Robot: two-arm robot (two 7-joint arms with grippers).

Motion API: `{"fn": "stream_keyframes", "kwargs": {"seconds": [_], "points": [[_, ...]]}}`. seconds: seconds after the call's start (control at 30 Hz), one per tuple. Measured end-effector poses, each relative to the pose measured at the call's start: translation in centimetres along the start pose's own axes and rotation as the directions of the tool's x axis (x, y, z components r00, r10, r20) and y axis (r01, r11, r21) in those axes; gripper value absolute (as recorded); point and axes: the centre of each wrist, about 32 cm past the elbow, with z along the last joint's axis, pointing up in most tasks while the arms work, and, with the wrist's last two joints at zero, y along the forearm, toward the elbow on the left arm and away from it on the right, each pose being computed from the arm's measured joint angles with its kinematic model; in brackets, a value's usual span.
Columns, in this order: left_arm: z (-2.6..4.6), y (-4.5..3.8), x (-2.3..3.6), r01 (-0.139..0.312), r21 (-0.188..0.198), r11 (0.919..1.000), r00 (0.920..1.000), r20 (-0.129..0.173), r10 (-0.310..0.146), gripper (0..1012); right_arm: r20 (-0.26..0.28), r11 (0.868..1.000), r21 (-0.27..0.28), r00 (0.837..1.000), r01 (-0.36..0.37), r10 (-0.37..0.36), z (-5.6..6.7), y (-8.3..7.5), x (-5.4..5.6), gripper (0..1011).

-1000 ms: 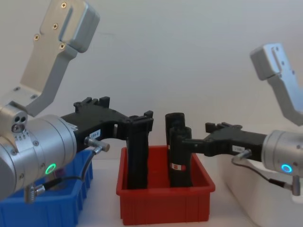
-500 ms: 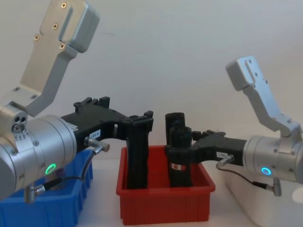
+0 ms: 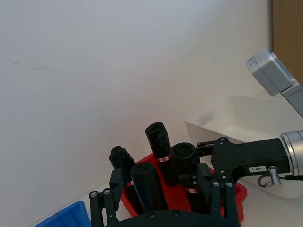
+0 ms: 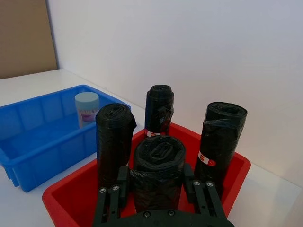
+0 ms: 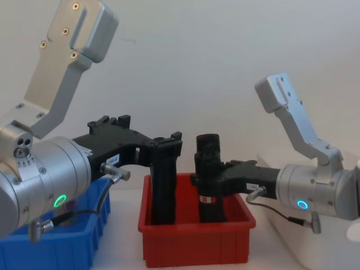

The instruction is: Pick the cotton swabs from the blue box and place them into the white box.

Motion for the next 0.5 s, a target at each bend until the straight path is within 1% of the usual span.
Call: {"fn": "stream_keyframes", "kwargs": {"seconds": [0.07,0.13,0.17,0.2,0.43,0.5], "points": [[0.00,0.00,0.00,0.000,0.000,1.0000,1.0000,0.000,0.000,1004,-0.001,1.000,0.001,1.000,0.000,0.000,-0.01,0.07,0.00,675],[0.00,0.00,0.00,0.000,0.000,1.0000,1.0000,0.000,0.000,1004,-0.005,1.000,0.004,1.000,0.001,-0.001,0.00,0.15,0.01,566],[0.00,0.00,0.00,0.000,0.000,1.0000,1.0000,0.000,0.000,1004,-0.006,1.000,0.005,1.000,0.001,-0.001,0.00,0.16,0.01,566],[0.00,0.00,0.00,0.000,0.000,1.0000,1.0000,0.000,0.000,1004,-0.008,1.000,0.008,1.000,0.002,-0.002,0.00,0.17,0.00,517],[0.00,0.00,0.00,0.000,0.000,1.0000,1.0000,0.000,0.000,1004,-0.019,0.999,0.039,1.000,0.015,-0.015,0.45,-0.06,-0.14,461],[0.00,0.00,0.00,0.000,0.000,1.0000,1.0000,0.000,0.000,1004,-0.022,0.998,0.056,1.000,0.023,-0.022,0.81,-0.27,-0.19,447]]}}
